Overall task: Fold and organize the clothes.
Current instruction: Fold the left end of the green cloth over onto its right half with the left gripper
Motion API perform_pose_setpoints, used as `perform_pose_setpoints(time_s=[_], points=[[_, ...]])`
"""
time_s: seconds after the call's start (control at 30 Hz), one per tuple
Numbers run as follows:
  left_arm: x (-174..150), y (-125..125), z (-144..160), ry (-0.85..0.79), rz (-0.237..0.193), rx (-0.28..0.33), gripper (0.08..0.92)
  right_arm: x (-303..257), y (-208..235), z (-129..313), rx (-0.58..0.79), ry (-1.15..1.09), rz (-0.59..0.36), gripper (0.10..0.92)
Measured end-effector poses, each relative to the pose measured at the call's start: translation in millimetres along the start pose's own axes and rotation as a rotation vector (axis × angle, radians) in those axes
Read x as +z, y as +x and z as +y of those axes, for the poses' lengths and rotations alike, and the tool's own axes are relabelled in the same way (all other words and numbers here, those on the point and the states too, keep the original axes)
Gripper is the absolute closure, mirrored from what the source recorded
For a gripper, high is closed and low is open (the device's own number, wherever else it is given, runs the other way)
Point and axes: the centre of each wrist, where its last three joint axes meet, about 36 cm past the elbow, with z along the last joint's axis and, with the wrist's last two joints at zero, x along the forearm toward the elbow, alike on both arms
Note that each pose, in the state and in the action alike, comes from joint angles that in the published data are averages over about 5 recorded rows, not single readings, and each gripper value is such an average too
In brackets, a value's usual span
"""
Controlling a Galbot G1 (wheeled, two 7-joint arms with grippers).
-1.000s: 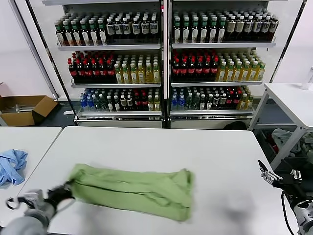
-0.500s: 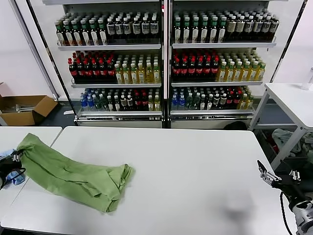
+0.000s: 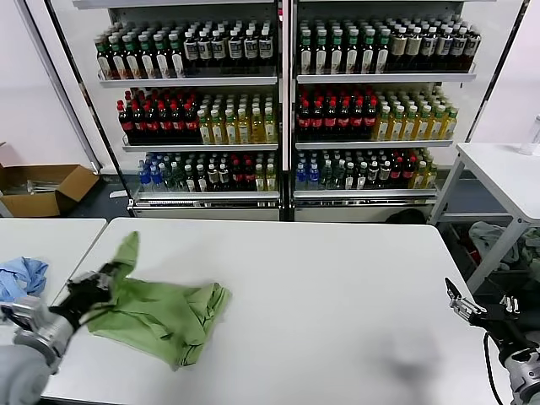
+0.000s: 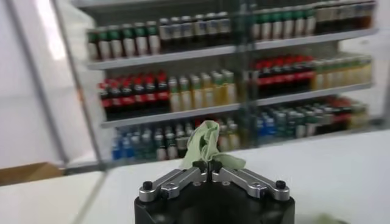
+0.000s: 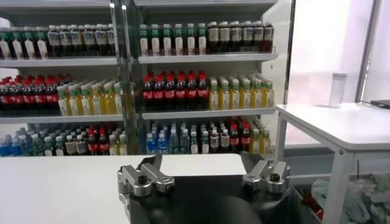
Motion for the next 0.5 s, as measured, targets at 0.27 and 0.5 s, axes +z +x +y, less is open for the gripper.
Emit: perform_pose_setpoints(time_s=[0.27, 0.5], points=[[30, 3, -43, 0.014, 0.044, 0.113, 0.906, 0, -1, 0, -0.001, -0.001, 0.0, 0.2], [54, -2, -73, 0.011, 0.084, 0.17, 0.903, -1, -3, 2, -0.002, -0.005, 0.002, 0.2]])
